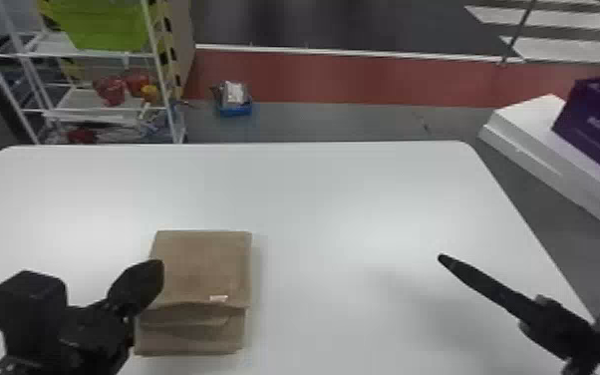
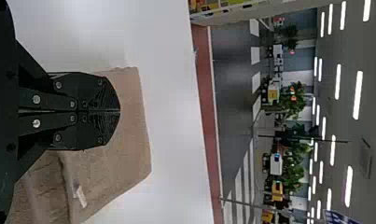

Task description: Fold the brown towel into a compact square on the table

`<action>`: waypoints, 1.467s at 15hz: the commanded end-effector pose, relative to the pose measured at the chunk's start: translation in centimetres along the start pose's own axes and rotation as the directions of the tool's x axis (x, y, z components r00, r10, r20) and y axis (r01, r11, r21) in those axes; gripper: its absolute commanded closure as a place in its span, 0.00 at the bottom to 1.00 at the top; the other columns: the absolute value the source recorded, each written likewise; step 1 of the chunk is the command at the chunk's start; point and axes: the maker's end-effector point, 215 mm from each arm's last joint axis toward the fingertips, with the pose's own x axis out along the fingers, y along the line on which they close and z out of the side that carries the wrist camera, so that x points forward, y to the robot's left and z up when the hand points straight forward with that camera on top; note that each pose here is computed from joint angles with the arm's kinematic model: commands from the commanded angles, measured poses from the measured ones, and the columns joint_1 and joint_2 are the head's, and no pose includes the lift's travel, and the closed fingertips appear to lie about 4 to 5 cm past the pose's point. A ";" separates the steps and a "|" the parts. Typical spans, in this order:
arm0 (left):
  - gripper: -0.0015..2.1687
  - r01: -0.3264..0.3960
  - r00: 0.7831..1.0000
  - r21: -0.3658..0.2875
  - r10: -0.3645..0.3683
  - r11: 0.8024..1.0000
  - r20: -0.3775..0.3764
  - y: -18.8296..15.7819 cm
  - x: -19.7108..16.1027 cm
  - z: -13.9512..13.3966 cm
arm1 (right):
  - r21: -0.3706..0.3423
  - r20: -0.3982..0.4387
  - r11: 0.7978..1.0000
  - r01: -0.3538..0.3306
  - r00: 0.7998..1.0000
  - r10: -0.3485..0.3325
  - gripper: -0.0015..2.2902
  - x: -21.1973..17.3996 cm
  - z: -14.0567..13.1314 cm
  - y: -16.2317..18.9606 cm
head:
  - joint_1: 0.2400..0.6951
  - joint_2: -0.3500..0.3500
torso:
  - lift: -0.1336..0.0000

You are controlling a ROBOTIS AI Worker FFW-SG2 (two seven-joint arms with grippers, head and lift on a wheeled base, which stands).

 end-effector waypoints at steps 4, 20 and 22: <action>0.98 0.020 1.000 -0.023 -0.019 1.000 0.020 -0.6 3.1 0.9 | -0.009 0.009 1.000 0.014 1.000 -0.013 0.65 -0.7 0.1 -0.2 | 1.00 0.35 | 0.08; 0.98 0.053 0.991 -0.007 -0.054 0.999 -0.122 -3.7 3.6 -6.8 | -0.004 0.013 1.000 -0.014 1.000 0.014 0.65 -0.1 0.8 0.4 | 1.00 0.32 | 0.08; 0.98 0.071 0.990 -0.004 -0.071 0.997 -0.124 -4.8 3.7 -7.0 | -0.006 0.018 1.000 -0.015 1.000 0.015 0.65 -0.4 1.1 0.4 | 1.00 0.30 | 0.08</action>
